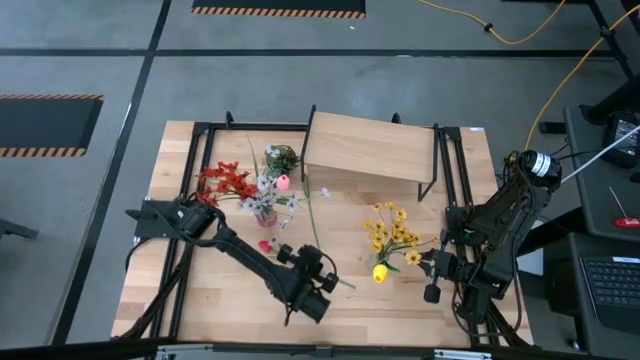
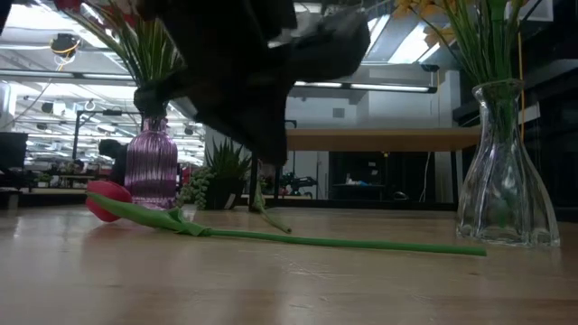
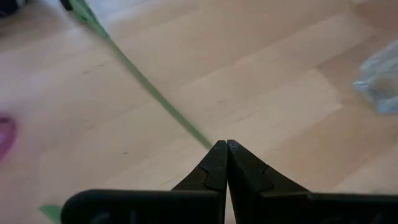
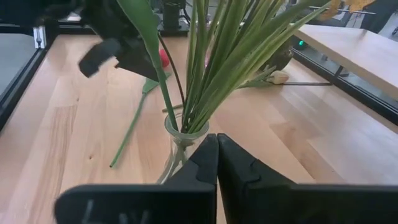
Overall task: Pick and place flowers into a vace then onto a shelf
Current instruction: Put the white flower into the transparent vase
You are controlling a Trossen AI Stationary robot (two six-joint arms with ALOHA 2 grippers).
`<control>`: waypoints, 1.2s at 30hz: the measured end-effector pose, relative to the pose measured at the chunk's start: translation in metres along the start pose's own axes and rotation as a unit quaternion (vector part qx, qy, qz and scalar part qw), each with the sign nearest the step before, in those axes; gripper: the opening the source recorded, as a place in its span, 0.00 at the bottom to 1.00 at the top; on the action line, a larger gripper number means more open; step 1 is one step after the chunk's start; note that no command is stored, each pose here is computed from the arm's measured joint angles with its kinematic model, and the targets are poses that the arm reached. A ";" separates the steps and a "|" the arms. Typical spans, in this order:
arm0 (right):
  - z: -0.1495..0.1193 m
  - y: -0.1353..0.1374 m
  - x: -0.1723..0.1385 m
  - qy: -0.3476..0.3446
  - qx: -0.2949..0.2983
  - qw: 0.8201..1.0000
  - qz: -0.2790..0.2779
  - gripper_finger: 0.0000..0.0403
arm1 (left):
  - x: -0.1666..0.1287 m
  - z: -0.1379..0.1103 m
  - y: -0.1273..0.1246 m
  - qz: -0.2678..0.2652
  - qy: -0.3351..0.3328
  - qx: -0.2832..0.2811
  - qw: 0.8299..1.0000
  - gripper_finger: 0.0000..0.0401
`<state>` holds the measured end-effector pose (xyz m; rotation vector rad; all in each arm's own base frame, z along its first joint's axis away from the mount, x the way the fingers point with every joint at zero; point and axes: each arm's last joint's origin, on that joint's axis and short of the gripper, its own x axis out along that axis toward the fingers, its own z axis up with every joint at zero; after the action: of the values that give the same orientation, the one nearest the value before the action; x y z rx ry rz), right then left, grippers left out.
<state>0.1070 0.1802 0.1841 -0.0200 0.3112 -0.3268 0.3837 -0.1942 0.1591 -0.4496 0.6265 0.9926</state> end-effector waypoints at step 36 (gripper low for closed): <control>-0.001 0.000 0.000 0.017 -0.007 1.000 0.005 0.06 | 0.057 -0.011 -0.001 0.059 0.014 -0.166 0.984 0.40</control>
<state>0.1067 0.1805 0.1832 -0.0267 0.3482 -0.3144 0.4039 -0.1653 0.1127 -0.7284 0.5185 1.2118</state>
